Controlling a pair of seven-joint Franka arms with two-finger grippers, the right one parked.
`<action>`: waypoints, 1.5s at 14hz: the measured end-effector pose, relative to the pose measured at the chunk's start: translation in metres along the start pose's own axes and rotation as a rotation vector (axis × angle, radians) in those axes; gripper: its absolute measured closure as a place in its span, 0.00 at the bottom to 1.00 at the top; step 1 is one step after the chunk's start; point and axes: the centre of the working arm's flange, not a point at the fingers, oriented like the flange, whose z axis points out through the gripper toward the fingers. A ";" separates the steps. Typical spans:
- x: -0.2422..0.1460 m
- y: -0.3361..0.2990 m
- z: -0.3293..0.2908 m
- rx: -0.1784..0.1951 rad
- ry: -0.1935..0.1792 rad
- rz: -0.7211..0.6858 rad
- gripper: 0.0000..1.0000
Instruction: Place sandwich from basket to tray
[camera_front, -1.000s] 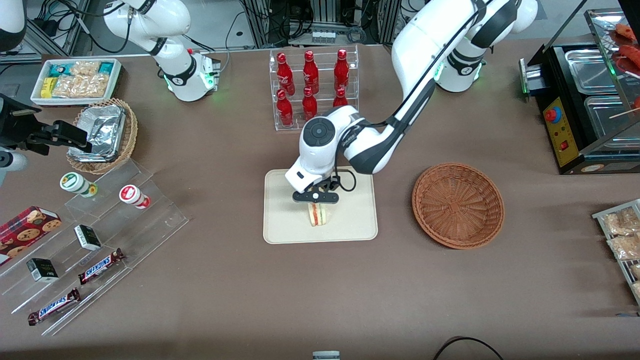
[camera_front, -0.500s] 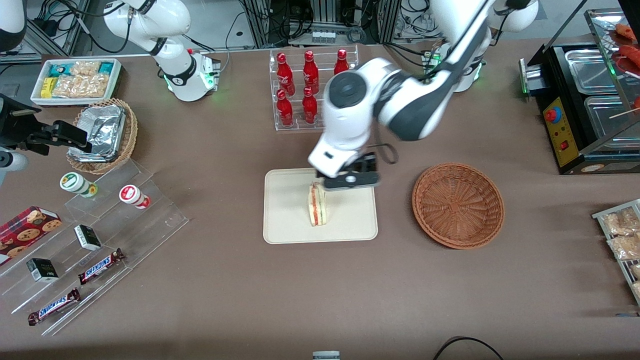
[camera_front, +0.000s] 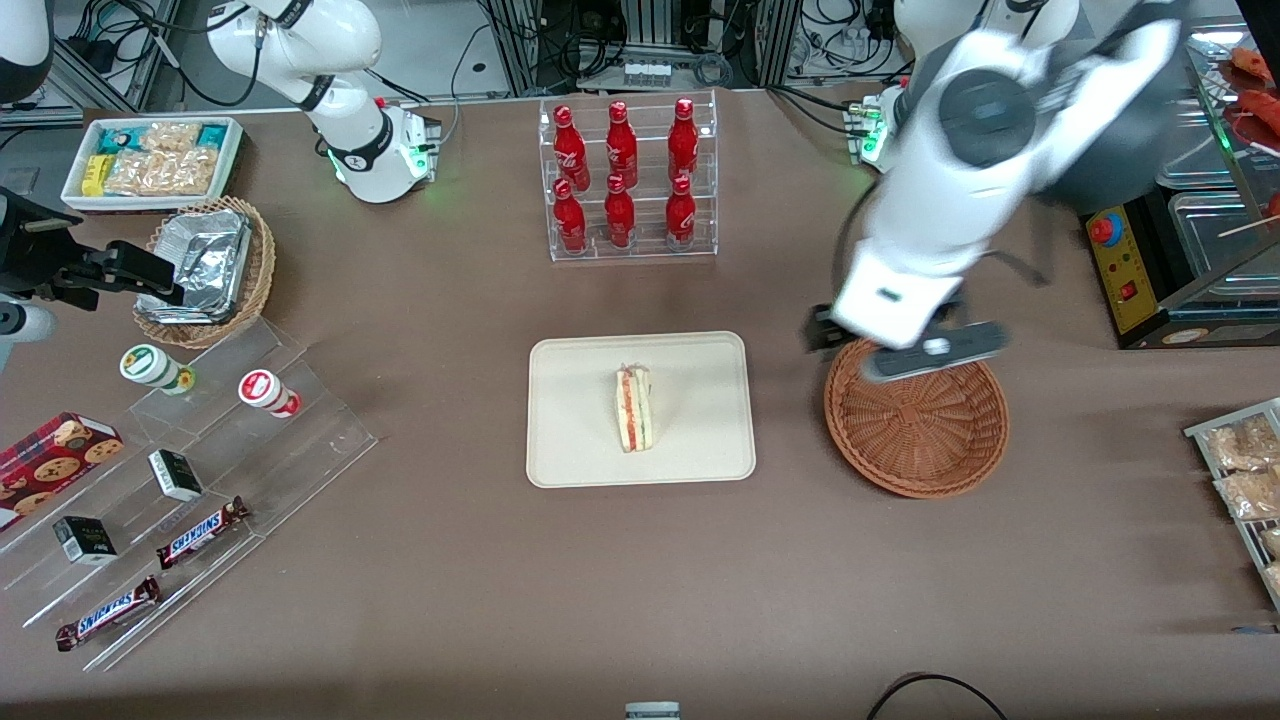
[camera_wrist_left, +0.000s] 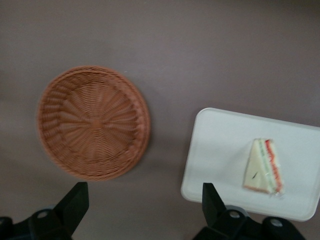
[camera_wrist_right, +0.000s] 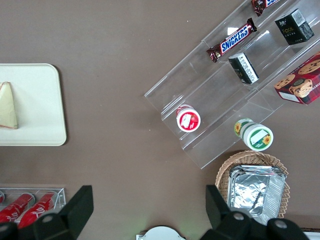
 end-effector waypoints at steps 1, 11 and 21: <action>0.002 -0.022 -0.011 -0.007 -0.014 0.013 0.00; 0.017 -0.161 -0.042 0.006 -0.098 0.112 0.00; 0.029 -0.206 -0.060 -0.021 -0.063 0.119 0.00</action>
